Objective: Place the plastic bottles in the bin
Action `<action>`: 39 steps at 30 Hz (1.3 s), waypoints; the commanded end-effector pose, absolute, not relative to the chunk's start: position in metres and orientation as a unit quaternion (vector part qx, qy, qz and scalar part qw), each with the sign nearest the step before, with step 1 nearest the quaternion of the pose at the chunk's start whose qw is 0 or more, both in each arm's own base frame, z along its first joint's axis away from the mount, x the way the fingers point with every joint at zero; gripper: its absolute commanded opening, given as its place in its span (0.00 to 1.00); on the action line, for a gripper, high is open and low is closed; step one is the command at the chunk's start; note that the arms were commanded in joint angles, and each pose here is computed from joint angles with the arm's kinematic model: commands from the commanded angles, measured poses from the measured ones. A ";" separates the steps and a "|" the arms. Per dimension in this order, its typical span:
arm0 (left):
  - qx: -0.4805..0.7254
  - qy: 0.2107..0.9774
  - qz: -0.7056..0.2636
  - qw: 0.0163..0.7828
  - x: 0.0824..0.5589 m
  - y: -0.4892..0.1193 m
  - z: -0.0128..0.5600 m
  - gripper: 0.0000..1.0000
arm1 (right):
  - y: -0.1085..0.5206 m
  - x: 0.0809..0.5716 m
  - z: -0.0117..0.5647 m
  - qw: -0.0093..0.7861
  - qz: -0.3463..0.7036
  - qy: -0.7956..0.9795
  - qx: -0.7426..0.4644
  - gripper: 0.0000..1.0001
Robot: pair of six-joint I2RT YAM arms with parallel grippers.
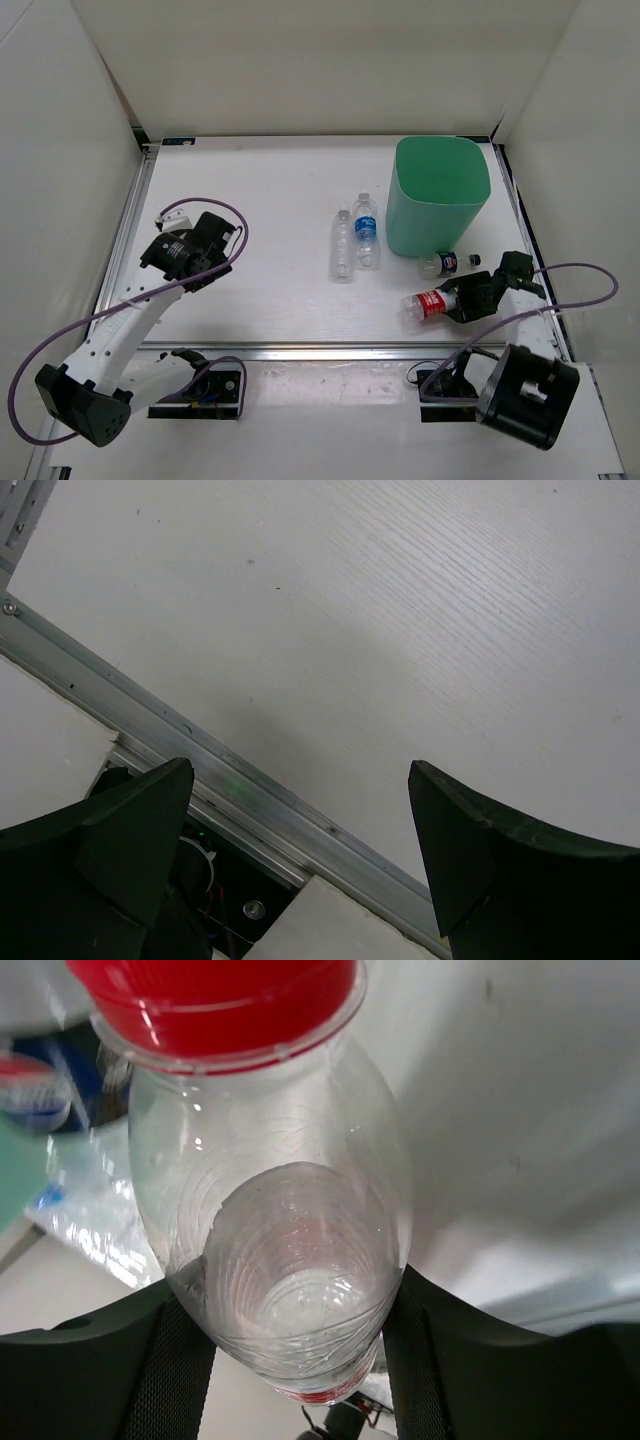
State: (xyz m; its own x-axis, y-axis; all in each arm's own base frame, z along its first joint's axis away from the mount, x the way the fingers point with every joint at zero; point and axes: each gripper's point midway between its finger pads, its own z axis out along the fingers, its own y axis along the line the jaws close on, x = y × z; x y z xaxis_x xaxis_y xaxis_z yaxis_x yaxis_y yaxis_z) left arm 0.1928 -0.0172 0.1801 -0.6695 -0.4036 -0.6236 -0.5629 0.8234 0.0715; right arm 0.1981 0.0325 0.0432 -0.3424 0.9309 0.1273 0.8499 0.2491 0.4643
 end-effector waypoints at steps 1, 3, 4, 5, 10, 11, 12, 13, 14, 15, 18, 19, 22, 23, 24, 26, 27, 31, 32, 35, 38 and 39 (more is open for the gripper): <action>-0.274 0.905 0.147 0.289 0.177 -0.008 0.180 1.00 | 0.044 0.179 0.068 0.077 0.239 0.795 0.552 0.45; -0.276 0.905 0.156 0.286 0.177 -0.007 0.176 1.00 | 0.051 0.173 0.087 0.091 0.259 0.797 0.538 0.41; -0.274 0.906 0.160 0.281 0.178 -0.007 0.174 1.00 | 0.055 0.165 0.102 0.084 0.263 0.799 0.535 0.41; -0.272 0.907 0.164 0.277 0.179 -0.007 0.173 1.00 | 0.058 0.161 0.116 0.099 0.269 0.804 0.520 0.40; -0.273 0.905 0.177 0.275 0.181 -0.005 0.170 1.00 | 0.060 0.155 0.211 0.186 0.284 0.819 0.462 0.36; -0.272 0.904 0.184 0.274 0.182 -0.004 0.170 1.00 | 0.061 0.157 0.248 0.224 0.297 0.815 0.444 0.36; -0.272 0.904 0.184 0.274 0.182 -0.004 0.170 1.00 | 0.062 0.158 0.265 0.242 0.302 0.815 0.430 0.35; -0.272 0.904 0.184 0.274 0.182 -0.004 0.170 1.00 | 0.060 0.163 0.279 0.254 0.304 0.814 0.426 0.35; -0.272 0.904 0.184 0.274 0.182 -0.004 0.170 1.00 | 0.060 0.169 0.294 0.275 0.312 0.812 0.410 0.35; -0.272 0.902 0.187 0.277 0.183 -0.003 0.170 1.00 | 0.057 0.176 0.308 0.296 0.315 0.808 0.400 0.33; -0.278 0.898 0.184 0.288 0.185 -0.002 0.173 1.00 | 0.039 0.209 0.348 0.370 0.301 0.797 0.371 0.32; -0.278 0.898 0.184 0.288 0.183 -0.001 0.172 1.00 | 0.032 0.223 0.351 0.374 0.294 0.797 0.371 0.32; -0.282 0.896 0.177 0.295 0.183 -0.001 0.172 1.00 | 0.014 0.266 0.365 0.422 0.273 0.787 0.357 0.29; -0.282 0.896 0.177 0.295 0.183 -0.001 0.172 1.00 | 0.011 0.275 0.366 0.425 0.267 0.788 0.357 0.28; -0.282 0.896 0.177 0.295 0.183 -0.001 0.172 1.00 | 0.011 0.281 0.371 0.427 0.266 0.786 0.358 0.27; -0.279 0.896 0.176 0.298 0.182 0.000 0.174 1.00 | 0.008 0.288 0.367 0.418 0.265 0.786 0.371 0.25; -0.279 0.894 0.179 0.300 0.183 0.001 0.174 1.00 | 0.011 0.285 0.371 0.426 0.274 0.780 0.367 0.25; -0.279 0.894 0.178 0.301 0.180 0.002 0.176 1.00 | 0.016 0.281 0.368 0.445 0.287 0.773 0.350 0.28; -0.282 0.892 0.172 0.307 0.181 0.002 0.180 1.00 | 0.017 0.282 0.370 0.448 0.292 0.771 0.345 0.28; -0.289 0.889 0.164 0.314 0.181 0.002 0.182 1.00 | 0.021 0.310 0.392 0.456 0.305 0.775 0.315 0.28; -0.289 0.891 0.160 0.311 0.180 0.000 0.182 1.00 | 0.025 0.347 0.402 0.461 0.305 0.778 0.299 0.28; -0.289 0.891 0.160 0.311 0.180 0.000 0.182 1.00 | 0.026 0.357 0.406 0.467 0.301 0.777 0.296 0.28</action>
